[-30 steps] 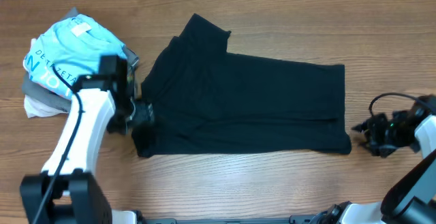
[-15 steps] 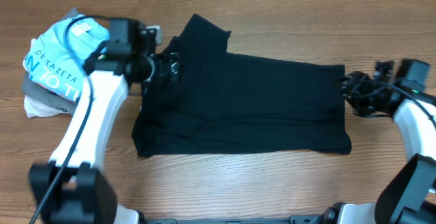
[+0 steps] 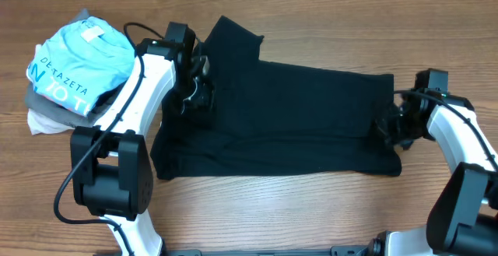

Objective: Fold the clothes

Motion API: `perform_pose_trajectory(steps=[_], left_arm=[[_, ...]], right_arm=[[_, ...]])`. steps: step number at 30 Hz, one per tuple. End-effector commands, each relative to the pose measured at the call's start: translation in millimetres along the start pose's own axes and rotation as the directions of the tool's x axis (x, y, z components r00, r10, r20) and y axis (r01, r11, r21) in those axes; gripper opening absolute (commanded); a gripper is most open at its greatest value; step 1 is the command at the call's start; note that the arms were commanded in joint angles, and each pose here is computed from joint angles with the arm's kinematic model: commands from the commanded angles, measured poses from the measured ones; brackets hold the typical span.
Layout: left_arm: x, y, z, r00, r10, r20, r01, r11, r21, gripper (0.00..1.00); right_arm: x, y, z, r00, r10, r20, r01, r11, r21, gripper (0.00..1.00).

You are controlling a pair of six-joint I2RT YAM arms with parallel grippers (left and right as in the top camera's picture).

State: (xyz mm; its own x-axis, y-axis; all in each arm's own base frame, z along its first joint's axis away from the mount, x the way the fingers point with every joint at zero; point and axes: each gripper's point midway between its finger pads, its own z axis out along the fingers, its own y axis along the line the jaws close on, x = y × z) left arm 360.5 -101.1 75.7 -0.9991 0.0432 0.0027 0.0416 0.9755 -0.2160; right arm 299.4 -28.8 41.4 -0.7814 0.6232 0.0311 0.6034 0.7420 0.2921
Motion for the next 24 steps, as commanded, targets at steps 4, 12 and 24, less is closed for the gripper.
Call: perform_pose_trajectory(steps=[4,12,24], left_arm=[[28,11,-16,0.995,-0.034,-0.091,0.03,0.998,-0.052,0.64],[60,23,-2,0.977,-0.091,-0.195,0.072,0.992,-0.104,0.67],[90,36,45,0.959,-0.136,-0.25,0.114,0.988,-0.101,0.66]], right_arm=[[16,-26,-6,0.997,0.039,-0.069,-0.033,0.996,0.085,0.12],[19,-35,42,0.996,0.094,0.005,-0.094,0.996,0.003,0.13],[73,-126,62,0.904,0.427,-0.002,-0.417,0.885,0.207,0.04]])
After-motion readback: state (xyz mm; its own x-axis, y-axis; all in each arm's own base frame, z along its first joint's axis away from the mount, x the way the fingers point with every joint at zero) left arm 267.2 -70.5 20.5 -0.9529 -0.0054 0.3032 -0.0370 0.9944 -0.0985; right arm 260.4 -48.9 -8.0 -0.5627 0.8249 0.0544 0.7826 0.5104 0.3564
